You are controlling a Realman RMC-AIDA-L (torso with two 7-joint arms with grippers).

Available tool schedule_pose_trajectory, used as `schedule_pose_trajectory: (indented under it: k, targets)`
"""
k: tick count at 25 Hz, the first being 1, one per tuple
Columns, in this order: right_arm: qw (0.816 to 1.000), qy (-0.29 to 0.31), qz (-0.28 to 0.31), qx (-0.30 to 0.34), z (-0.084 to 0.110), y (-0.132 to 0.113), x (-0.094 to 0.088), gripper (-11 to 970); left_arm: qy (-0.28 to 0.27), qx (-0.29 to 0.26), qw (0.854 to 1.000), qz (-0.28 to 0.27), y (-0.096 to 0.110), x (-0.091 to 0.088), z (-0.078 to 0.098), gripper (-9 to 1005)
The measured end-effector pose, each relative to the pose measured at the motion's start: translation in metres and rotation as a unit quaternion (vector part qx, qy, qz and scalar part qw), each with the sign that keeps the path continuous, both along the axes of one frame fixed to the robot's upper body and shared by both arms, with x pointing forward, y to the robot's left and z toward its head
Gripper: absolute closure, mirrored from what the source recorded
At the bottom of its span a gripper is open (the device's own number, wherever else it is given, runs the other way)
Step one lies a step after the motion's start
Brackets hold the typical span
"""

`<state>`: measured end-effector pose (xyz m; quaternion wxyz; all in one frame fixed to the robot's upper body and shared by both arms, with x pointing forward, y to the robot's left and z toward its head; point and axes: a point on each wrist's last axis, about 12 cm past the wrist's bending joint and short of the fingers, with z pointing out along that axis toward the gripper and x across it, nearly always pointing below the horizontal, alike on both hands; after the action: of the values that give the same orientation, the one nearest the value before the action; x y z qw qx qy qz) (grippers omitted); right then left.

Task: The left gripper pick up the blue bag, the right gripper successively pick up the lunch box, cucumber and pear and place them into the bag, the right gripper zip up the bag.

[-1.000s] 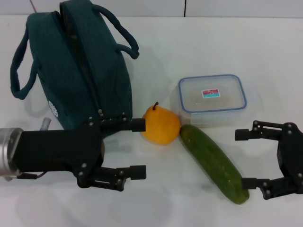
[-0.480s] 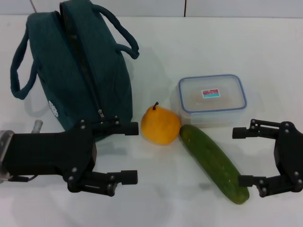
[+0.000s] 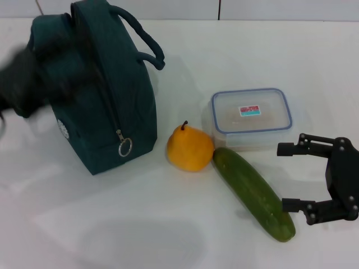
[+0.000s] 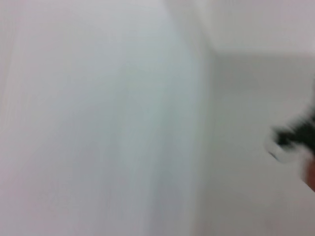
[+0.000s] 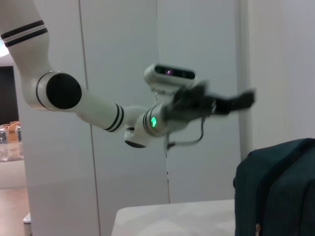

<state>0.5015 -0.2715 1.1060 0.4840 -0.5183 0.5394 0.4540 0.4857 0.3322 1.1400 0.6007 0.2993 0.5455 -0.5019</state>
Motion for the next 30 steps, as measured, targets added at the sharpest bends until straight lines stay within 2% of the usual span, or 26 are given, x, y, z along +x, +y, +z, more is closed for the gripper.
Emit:
schedule_pose_trajectory:
  k: [5, 8, 12, 17, 18, 20, 21, 25, 30]
  targets:
    - [1.0, -0.004, -0.009, 0.01, -0.001, -0.001, 0.0, 111, 0.062, -0.041, 0.991, 0.112, 0.035, 0.025, 0.018, 120]
    - [1.0, -0.006, -0.012, 0.015, -0.001, -0.001, -0.001, 112, 0.116, -0.045, 0.977, 0.175, 0.053, 0.042, 0.024, 120]
    - [1.0, -0.009, -0.014, 0.018, -0.002, -0.001, -0.002, 115, 0.184, -0.032, 0.957, 0.224, 0.067, 0.059, 0.029, 121]
    - [1.0, -0.01, -0.016, 0.018, -0.003, -0.001, -0.002, 118, 0.279, 0.032, 0.927, 0.25, 0.074, 0.067, 0.031, 136]
    - [1.0, -0.012, -0.018, 0.019, -0.003, -0.001, -0.002, 118, 0.325, 0.065, 0.908, 0.256, 0.075, 0.067, 0.035, 138]
    - [0.999, -0.013, -0.022, 0.021, -0.003, -0.002, -0.001, 120, 0.325, 0.065, 0.908, 0.256, 0.075, 0.067, 0.035, 144]
    - [0.999, -0.014, -0.023, 0.022, -0.003, -0.002, -0.001, 120, 0.364, 0.09, 0.891, 0.255, 0.072, 0.065, 0.047, 147]
    - [0.999, -0.015, -0.027, 0.02, -0.004, -0.002, 0.0, 123, 0.383, 0.105, 0.888, 0.233, 0.064, 0.061, 0.06, 159]
    - [0.999, -0.02, -0.03, 0.017, -0.004, -0.002, 0.0, 126, 0.414, 0.149, 0.87, 0.224, 0.049, 0.063, 0.066, 173]
